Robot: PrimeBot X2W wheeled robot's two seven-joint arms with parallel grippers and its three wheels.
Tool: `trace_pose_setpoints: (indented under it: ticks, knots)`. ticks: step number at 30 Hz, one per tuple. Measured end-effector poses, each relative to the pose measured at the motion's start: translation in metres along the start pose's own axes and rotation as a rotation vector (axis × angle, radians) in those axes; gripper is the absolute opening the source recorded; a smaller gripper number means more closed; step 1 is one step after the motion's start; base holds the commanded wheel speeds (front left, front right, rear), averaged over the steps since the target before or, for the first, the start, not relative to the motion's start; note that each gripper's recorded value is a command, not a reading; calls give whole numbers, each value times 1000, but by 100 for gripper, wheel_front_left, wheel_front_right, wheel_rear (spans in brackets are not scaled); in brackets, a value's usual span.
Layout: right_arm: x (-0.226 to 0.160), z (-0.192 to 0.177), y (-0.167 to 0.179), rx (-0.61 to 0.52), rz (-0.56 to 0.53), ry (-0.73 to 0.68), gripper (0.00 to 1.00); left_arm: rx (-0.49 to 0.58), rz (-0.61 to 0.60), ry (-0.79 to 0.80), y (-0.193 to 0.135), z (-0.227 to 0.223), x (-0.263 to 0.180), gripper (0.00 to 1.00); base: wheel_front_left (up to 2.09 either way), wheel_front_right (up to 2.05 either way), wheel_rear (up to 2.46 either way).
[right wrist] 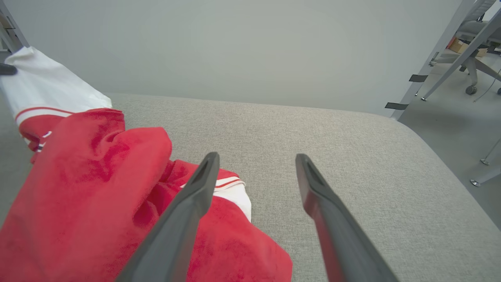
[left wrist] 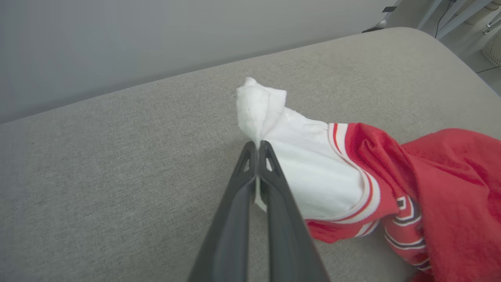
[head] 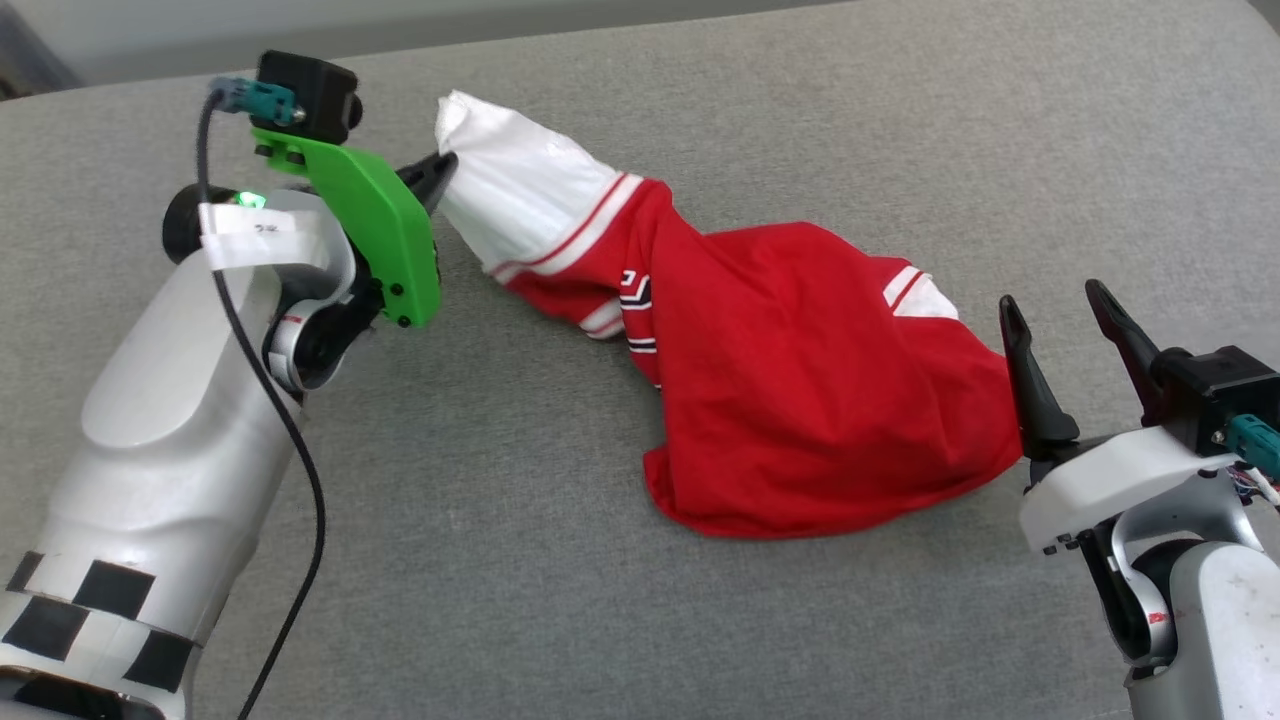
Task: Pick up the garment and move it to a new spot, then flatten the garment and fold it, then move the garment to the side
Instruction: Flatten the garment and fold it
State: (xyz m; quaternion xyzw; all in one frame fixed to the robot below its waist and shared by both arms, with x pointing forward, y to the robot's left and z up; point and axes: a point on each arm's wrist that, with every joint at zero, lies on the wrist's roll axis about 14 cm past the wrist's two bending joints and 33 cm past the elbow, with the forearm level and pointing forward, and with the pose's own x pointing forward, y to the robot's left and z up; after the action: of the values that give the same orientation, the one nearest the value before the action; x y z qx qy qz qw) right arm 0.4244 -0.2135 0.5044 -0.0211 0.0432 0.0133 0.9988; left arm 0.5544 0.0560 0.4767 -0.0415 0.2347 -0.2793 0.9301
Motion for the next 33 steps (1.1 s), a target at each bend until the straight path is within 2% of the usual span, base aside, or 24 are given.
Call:
trace_pose_setpoints:
  ticks: [4,7,13,17,18,19,20,22,25,28,33]
  knots:
    - [0,-2,8,4,25,18,100,-2,83,-154,26,28,-30,0,0,0,0]
    - [0,-1,15,10,43,22,100,-2,137,-231,42,33,-55,0,0,0,0]
    - [-1,4,26,17,71,18,100,-56,226,-290,64,7,-105,0,0,0,0]
    - [-3,5,31,16,88,27,100,-113,267,-224,69,-35,-126,0,0,0,0]
    - [-3,5,32,14,93,27,100,-122,280,-204,70,-46,-131,11,0,0,0]
    - [-3,7,33,12,96,24,100,-132,298,-186,71,-56,-135,76,0,0,0]
    - [-4,8,34,12,99,24,100,-136,314,-173,73,-62,-139,100,0,0,0]
    - [-5,10,36,16,105,21,100,-135,354,-141,79,-79,-147,100,0,0,0]
    - [-7,13,39,17,114,14,100,-142,409,-174,87,-85,-159,100,0,0,0]
    - [-8,16,40,20,121,10,100,-126,404,-270,83,-73,-166,100,0,0,0]
    - [-10,17,46,3,156,29,100,26,382,-461,64,-36,-186,100,0,0,0]
